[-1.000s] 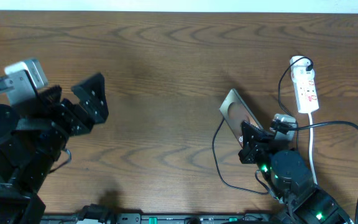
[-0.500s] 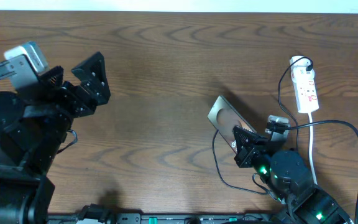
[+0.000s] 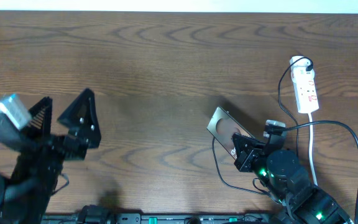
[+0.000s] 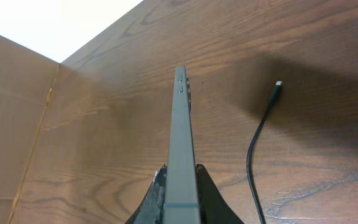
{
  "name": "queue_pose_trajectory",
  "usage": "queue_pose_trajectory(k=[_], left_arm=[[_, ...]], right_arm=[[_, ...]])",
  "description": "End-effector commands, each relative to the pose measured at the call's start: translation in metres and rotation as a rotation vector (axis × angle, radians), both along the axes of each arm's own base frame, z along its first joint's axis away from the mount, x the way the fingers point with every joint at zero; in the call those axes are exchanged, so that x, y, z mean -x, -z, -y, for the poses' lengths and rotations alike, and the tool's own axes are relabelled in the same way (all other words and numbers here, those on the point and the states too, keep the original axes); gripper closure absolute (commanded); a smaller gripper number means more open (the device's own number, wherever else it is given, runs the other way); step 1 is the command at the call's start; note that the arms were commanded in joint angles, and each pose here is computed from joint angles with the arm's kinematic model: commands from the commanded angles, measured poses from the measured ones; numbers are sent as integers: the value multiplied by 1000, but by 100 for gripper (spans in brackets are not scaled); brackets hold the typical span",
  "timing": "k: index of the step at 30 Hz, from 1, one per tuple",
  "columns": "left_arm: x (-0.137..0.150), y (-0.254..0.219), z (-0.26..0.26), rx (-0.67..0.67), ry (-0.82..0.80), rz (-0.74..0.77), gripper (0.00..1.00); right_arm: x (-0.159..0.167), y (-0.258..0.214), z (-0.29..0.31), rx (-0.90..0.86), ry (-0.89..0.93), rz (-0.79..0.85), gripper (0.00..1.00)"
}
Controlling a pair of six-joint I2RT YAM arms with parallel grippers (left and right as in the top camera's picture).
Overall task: Plug charger to phone and switch on socket
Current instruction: 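Retract the left arm back away from the phone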
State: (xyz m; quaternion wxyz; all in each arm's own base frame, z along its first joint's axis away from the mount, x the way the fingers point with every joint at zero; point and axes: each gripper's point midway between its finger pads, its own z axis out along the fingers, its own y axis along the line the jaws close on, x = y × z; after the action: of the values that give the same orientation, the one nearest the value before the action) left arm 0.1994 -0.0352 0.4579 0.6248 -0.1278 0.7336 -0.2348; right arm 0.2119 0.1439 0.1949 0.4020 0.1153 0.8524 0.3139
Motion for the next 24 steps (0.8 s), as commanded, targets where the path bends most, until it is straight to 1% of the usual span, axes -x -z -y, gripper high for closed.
queue_pose_trajectory(k=[1,5,9,15,18,24], left_arm=[[3,5,3,26,16,16,2],[2,4,3,46,15,42,2],[-2,13,4,43,18,23,2],[0,19,12,46,66,4,2],[9,24,11,41,66,-12,2],[51,39,4,24,56,-22,2]], right_arm=[[-1,-15,-1,-45,7,27,99],[1,-14,-4,-52,-13,19,99],[4,-11,-5,-48,-25,2,99],[9,0,-1,-44,-7,-56,99],[9,1,-1,-49,-5,-61,99],[2,-4,5,-49,48,-33,99]])
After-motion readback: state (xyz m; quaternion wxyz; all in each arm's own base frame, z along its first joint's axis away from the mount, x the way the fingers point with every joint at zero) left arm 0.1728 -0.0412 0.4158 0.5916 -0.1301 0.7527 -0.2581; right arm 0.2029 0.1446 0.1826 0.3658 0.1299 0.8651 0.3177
